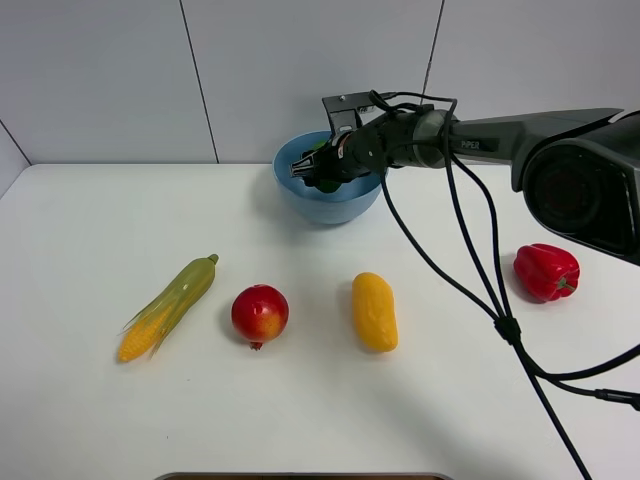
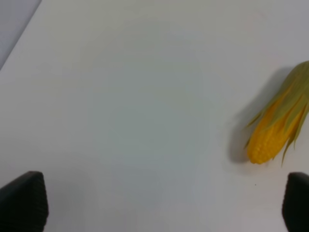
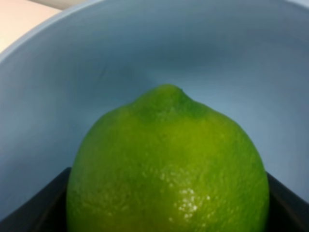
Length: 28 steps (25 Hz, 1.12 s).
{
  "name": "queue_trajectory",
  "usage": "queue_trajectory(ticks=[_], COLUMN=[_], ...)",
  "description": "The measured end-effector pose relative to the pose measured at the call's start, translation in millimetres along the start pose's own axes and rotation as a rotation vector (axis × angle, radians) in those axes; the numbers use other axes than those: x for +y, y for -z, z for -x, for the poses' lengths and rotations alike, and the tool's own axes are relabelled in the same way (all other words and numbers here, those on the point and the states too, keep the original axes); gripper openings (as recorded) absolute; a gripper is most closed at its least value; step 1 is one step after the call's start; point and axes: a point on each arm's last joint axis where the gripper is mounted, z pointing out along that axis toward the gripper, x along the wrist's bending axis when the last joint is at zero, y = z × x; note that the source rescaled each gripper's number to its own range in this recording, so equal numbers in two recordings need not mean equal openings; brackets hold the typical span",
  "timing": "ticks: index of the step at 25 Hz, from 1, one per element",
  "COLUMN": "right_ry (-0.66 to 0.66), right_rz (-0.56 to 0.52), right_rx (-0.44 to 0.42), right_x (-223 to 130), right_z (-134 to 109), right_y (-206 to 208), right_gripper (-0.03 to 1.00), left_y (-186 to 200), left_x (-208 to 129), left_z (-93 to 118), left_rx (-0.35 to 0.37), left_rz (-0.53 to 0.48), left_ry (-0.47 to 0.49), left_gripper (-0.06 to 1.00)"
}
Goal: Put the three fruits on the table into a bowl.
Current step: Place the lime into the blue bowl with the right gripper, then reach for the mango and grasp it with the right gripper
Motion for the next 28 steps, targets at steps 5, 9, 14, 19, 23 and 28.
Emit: queue_trajectory(ticks=[5, 9, 14, 19, 23, 28], right_ry=[0.002, 0.006, 0.012, 0.012, -0.002, -0.102], right_rz=[0.005, 0.008, 0.017, 0.067, 0.102, 0.113], right_rx=[0.001, 0.001, -0.005, -0.019, -0.022, -0.004], right_x=[0.4, 1.3, 13.0, 52.3, 82.5, 91.6], right_z=[-0.1, -0.2, -1.1, -4.1, -14.2, -26.4], right_y=[0.0, 0.7, 14.8, 69.5, 133.9, 202.9], right_gripper=[0.46, 0.68, 0.91, 0.93, 0.93, 0.93], left_y=[0.0, 0.0, 0.0, 0.0, 0.0, 0.0], left_x=[0.0, 0.0, 0.0, 0.0, 0.0, 0.0], left_z=[0.0, 0.0, 0.0, 0.0, 0.0, 0.0], left_rx=[0.0, 0.0, 0.0, 0.0, 0.0, 0.0], left_rz=[0.0, 0.0, 0.0, 0.0, 0.0, 0.0], left_ry=[0.0, 0.0, 0.0, 0.0, 0.0, 0.0], left_gripper=[1.0, 1.0, 1.0, 1.0, 1.0, 1.0])
